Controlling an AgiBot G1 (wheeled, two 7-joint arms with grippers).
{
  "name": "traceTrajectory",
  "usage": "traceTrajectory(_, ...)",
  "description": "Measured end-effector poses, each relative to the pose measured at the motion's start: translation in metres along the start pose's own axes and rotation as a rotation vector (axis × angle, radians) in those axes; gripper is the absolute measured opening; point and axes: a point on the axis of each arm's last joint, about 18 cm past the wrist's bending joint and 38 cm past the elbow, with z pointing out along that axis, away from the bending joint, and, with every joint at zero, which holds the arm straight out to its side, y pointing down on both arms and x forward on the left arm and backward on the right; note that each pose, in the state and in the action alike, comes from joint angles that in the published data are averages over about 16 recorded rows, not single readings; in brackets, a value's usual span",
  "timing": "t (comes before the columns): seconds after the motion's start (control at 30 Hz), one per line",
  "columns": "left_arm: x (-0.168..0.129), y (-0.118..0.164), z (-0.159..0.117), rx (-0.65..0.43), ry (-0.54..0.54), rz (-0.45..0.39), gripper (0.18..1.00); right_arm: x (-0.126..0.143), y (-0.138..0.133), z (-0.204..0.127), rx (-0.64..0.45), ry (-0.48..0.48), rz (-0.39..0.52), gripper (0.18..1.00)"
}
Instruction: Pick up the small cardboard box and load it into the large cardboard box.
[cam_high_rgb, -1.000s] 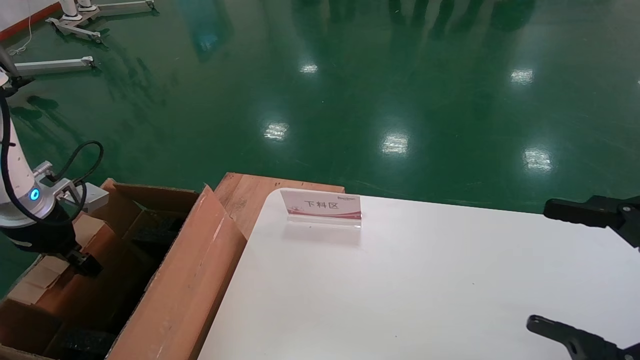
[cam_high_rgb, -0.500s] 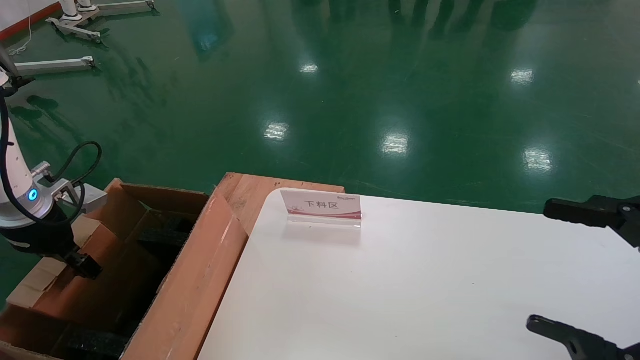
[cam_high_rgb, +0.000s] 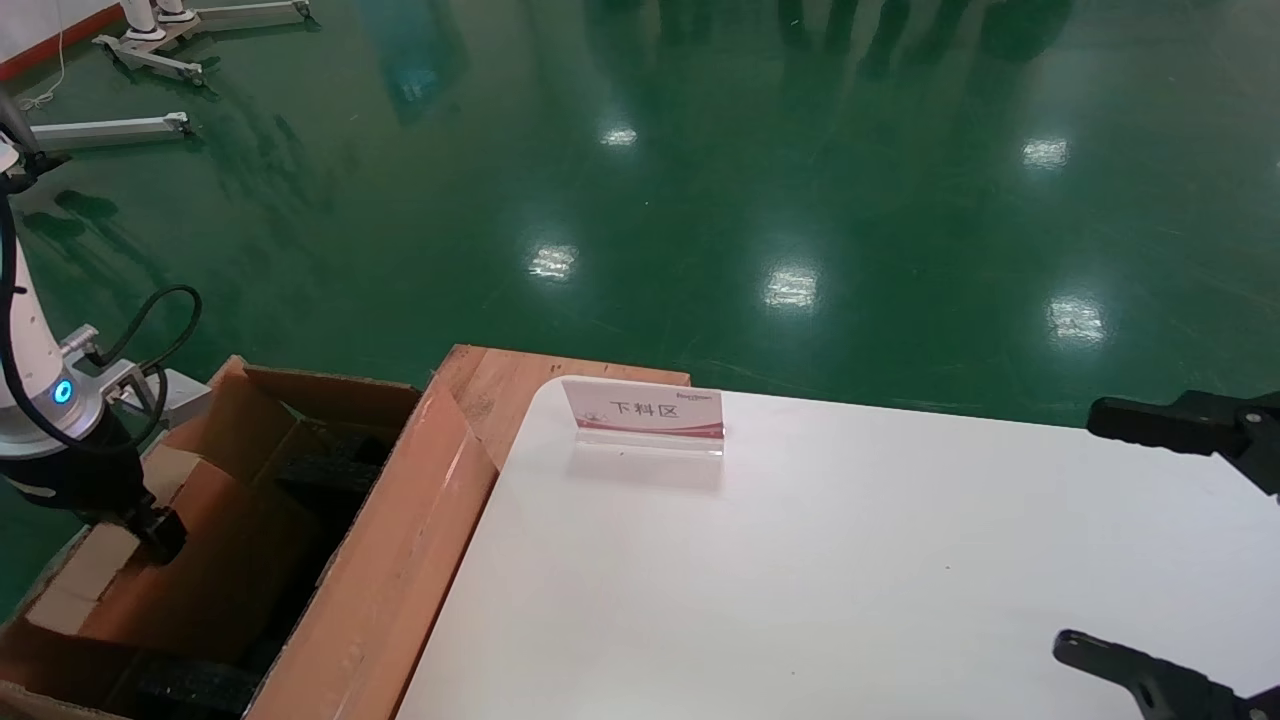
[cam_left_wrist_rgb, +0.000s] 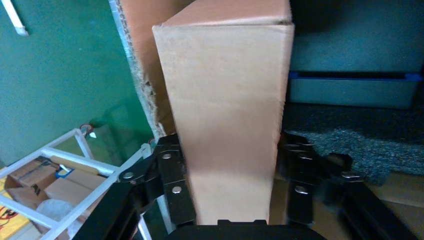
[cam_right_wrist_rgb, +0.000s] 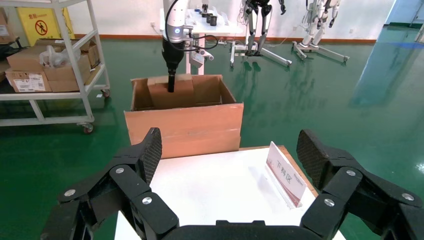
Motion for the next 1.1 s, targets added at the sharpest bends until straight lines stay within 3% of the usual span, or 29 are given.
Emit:
traceTrajectory(0.53, 0.000, -0.006, -0.012, 0.058, 0.041, 0.016, 0.840, 0.000, 0.000, 0.000, 0.000, 0.000, 0.000, 1.001)
traceTrajectory(0.73, -0.001, -0.016, -0.036, 0.177, 0.116, 0.040, 0.928, 0.000, 0.000, 0.000, 0.000, 0.000, 0.000, 1.001)
traceTrajectory(1.1, 0.001, -0.025, -0.100, 0.474, 0.285, 0.143, 0.992, 0.000, 0.000, 0.000, 0.000, 0.000, 0.000, 1.001)
